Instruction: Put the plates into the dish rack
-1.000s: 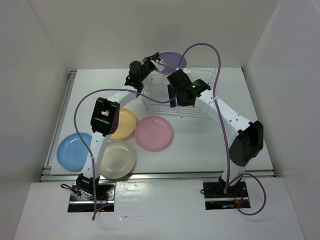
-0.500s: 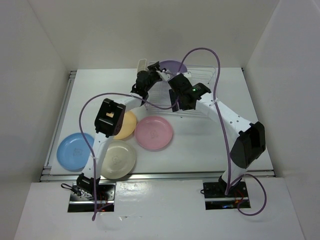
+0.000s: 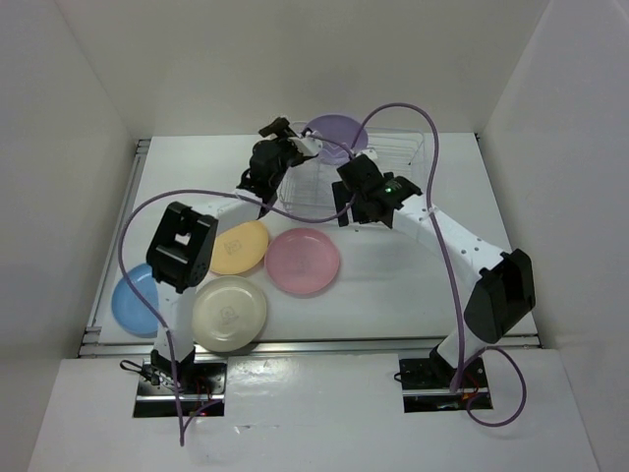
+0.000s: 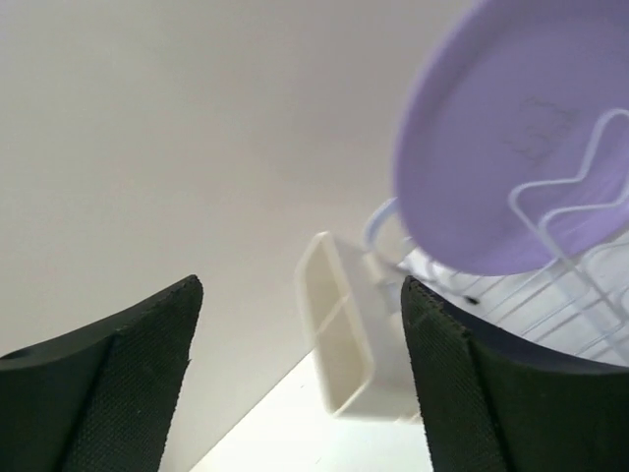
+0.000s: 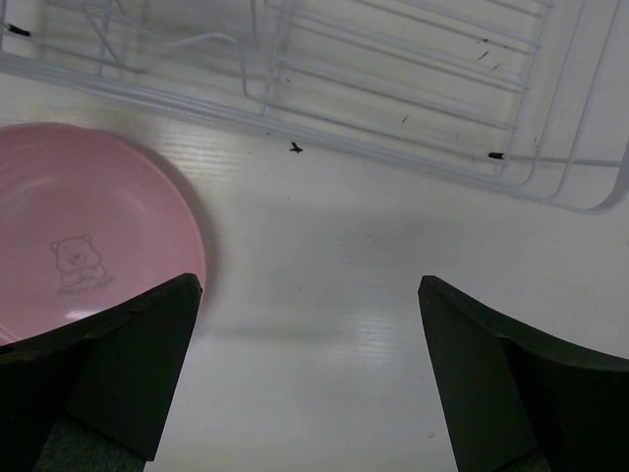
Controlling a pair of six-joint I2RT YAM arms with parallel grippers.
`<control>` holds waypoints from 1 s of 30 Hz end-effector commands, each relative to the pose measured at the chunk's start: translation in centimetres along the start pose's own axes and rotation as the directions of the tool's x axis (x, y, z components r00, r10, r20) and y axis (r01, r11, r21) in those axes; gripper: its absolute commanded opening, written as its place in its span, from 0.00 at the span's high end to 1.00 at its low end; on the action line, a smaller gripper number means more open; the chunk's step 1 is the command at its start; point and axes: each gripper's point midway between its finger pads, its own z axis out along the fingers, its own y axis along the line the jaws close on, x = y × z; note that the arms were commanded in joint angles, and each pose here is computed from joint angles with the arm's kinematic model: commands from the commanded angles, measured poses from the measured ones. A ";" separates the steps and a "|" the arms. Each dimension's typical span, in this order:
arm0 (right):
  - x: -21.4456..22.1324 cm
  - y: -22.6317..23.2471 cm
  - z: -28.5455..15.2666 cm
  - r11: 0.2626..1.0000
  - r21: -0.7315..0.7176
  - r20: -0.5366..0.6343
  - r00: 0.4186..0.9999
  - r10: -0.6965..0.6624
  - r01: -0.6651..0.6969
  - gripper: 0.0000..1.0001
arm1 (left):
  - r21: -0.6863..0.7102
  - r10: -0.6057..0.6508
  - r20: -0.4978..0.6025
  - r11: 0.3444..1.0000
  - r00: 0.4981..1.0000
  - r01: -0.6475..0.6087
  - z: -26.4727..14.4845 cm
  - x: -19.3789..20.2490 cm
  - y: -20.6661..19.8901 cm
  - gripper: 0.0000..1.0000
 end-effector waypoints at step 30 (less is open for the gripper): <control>-1.9 -0.9 -2.2 0.998 -0.052 0.185 0.983 -0.019 0.029 0.00 | -0.183 -0.556 -0.804 0.569 0.212 0.801 -26.5 21.7 0.6 0.14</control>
